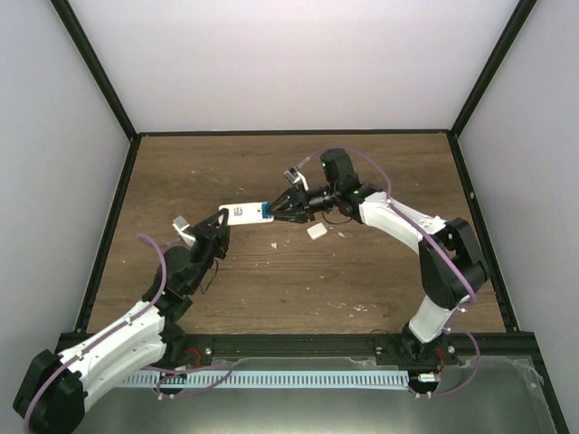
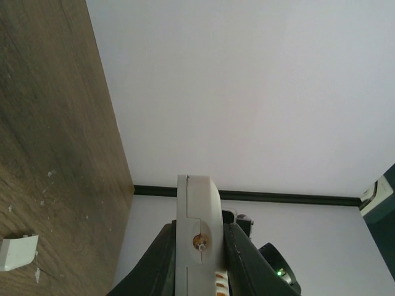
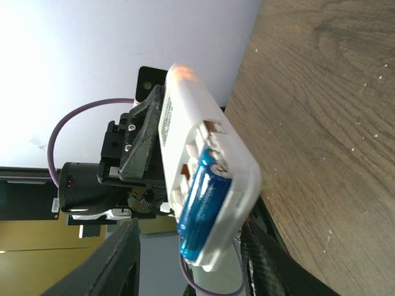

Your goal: Load the batteries into the remote control

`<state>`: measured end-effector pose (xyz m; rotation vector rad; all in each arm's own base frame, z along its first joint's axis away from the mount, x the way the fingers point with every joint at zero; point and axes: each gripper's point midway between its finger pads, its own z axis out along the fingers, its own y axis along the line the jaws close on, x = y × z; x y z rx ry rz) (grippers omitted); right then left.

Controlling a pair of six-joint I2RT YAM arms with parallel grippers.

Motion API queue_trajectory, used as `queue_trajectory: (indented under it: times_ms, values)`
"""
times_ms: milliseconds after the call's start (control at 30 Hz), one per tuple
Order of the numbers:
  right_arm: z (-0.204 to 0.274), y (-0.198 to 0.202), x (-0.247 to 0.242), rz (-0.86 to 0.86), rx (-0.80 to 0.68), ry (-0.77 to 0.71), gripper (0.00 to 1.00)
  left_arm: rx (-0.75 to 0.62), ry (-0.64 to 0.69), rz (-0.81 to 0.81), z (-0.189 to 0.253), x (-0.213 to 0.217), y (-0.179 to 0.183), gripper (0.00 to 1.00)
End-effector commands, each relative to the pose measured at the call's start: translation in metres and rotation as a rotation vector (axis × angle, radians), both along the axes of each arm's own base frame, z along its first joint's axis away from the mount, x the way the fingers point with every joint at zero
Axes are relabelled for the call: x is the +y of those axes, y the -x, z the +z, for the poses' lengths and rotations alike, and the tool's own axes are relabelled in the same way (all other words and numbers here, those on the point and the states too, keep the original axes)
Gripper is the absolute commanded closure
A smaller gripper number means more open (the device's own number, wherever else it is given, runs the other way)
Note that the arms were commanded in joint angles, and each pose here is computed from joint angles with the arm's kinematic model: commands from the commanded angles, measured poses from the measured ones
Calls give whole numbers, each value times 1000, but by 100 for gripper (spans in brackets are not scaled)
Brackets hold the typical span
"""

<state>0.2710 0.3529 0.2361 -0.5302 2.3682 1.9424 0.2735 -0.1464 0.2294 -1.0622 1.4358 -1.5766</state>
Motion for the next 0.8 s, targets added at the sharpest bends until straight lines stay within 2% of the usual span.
queue_trajectory:
  times_ms: [0, 300, 767]
  values:
    - [16, 2, 0, 18, -12, -45, 63, -48, -5, -15, 10, -3, 1, 100]
    - [8, -3, 3, 13, 8, -32, 67, -58, -11, -25, 13, -6, 0, 100]
    - [3, -7, 5, 7, 10, -35, 86, -61, -17, -56, 12, -15, -4, 100]
